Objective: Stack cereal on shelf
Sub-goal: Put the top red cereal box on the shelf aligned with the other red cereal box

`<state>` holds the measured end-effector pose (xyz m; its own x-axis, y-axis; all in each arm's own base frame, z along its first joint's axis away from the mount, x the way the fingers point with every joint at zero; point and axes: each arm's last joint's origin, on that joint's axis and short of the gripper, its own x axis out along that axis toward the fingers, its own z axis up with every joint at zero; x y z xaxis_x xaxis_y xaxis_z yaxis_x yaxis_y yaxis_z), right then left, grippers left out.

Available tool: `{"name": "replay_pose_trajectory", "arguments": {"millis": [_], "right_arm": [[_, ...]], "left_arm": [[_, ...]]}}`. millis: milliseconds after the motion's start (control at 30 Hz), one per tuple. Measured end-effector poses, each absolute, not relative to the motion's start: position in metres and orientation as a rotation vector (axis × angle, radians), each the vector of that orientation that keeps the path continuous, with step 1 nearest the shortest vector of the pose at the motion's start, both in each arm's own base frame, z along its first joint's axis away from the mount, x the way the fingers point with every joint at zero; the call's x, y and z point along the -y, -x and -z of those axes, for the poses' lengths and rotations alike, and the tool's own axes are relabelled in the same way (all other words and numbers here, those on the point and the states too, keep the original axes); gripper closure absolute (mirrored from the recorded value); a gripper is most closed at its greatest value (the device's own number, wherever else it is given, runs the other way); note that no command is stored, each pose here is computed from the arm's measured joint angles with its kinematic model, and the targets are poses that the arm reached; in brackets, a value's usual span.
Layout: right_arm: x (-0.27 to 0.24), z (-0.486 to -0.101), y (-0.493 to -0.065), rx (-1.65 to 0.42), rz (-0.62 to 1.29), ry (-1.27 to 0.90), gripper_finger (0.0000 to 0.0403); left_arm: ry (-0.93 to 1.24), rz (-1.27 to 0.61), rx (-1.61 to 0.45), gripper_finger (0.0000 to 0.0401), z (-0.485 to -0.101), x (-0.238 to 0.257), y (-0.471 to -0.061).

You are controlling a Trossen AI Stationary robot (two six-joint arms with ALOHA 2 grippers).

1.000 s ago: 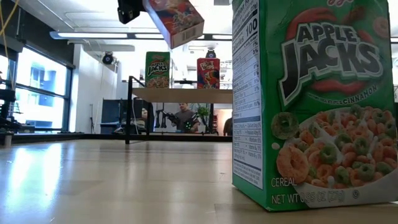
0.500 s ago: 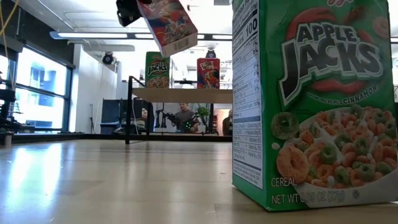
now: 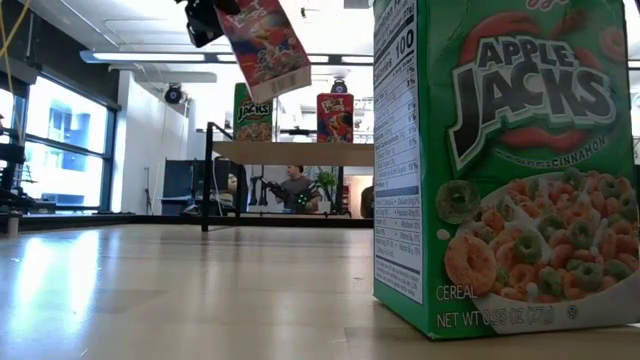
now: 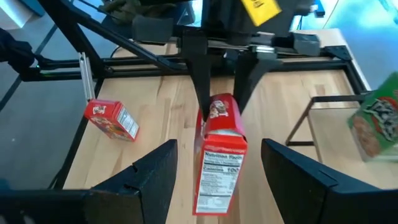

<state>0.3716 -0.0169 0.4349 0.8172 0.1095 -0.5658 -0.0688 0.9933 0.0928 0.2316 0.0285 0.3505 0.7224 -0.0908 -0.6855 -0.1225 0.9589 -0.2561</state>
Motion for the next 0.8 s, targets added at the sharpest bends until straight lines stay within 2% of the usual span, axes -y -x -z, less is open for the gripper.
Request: {"name": "replay_pose_trajectory", "arguments": {"millis": [433, 800], "right_arm": [[0.010, -0.409, -0.403, -0.629, -0.062, -0.044, 0.0178], [0.010, -0.389, -0.423, -0.643, -0.052, -0.091, 0.0178]], "left_arm": [[0.302, -0.022, -0.816, 0.0253, -0.347, -0.028, -0.228], [0.228, 0.014, -0.822, 0.0253, -0.347, -0.027, -0.228]]}}
